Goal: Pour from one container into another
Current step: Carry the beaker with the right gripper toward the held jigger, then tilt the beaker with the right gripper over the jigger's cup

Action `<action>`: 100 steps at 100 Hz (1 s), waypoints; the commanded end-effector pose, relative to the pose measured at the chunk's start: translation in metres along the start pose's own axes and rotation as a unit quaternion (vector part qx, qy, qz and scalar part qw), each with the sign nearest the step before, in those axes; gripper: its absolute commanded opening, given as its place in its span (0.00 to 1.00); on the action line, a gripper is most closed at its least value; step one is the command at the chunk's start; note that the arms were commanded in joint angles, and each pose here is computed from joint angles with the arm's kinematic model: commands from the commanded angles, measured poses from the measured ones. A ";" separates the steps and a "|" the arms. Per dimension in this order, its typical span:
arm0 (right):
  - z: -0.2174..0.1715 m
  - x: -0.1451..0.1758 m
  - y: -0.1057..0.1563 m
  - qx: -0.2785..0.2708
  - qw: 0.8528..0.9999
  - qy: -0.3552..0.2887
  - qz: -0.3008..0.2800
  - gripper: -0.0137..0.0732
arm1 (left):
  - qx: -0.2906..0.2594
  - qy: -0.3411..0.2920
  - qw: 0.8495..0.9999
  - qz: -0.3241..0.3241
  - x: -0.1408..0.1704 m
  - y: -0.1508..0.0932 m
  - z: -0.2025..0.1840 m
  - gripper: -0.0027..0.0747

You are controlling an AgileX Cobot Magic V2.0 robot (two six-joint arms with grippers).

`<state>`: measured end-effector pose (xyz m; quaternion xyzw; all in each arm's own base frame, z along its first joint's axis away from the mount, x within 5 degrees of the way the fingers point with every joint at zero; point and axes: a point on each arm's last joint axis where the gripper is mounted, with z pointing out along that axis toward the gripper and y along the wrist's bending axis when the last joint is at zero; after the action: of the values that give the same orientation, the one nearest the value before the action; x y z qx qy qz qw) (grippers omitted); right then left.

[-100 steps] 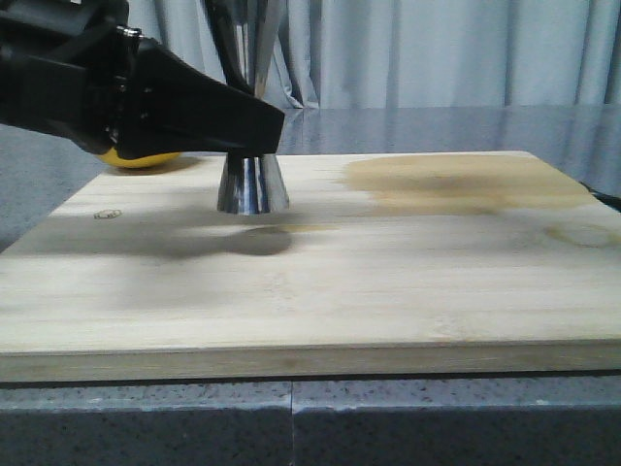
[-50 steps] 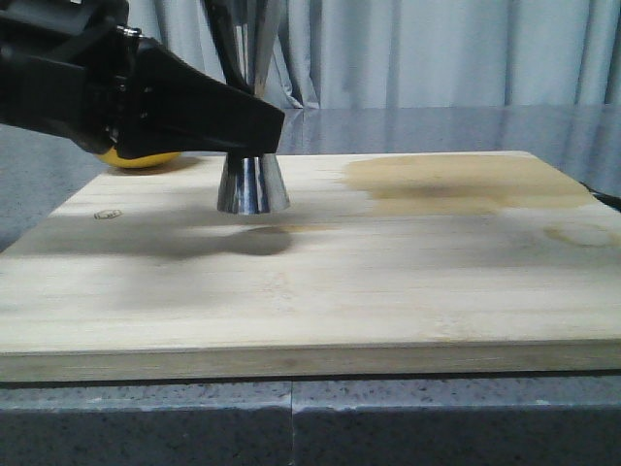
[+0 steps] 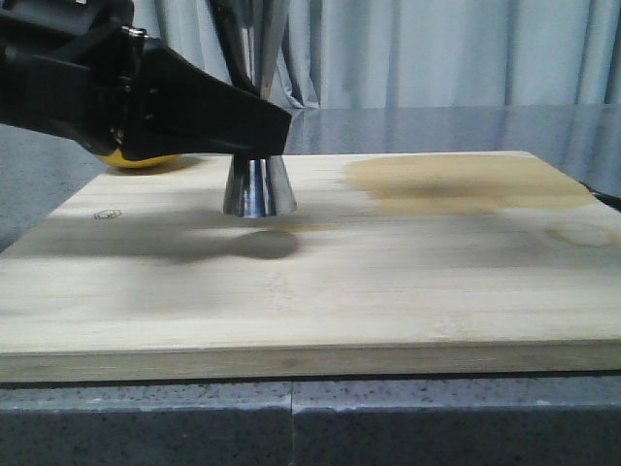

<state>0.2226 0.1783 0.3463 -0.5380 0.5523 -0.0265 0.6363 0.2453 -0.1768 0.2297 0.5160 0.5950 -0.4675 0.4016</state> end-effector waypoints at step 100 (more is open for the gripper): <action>-0.007 -0.015 -0.011 0.014 0.996 -0.025 -0.088 0.46 | 0.085 -0.077 0.993 0.024 -0.030 -0.023 -0.002 0.17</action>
<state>0.2226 0.1778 0.3443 -0.5812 0.5174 -0.0769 0.6233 0.2427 -0.1801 0.2296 0.5205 0.5914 -0.4701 0.3978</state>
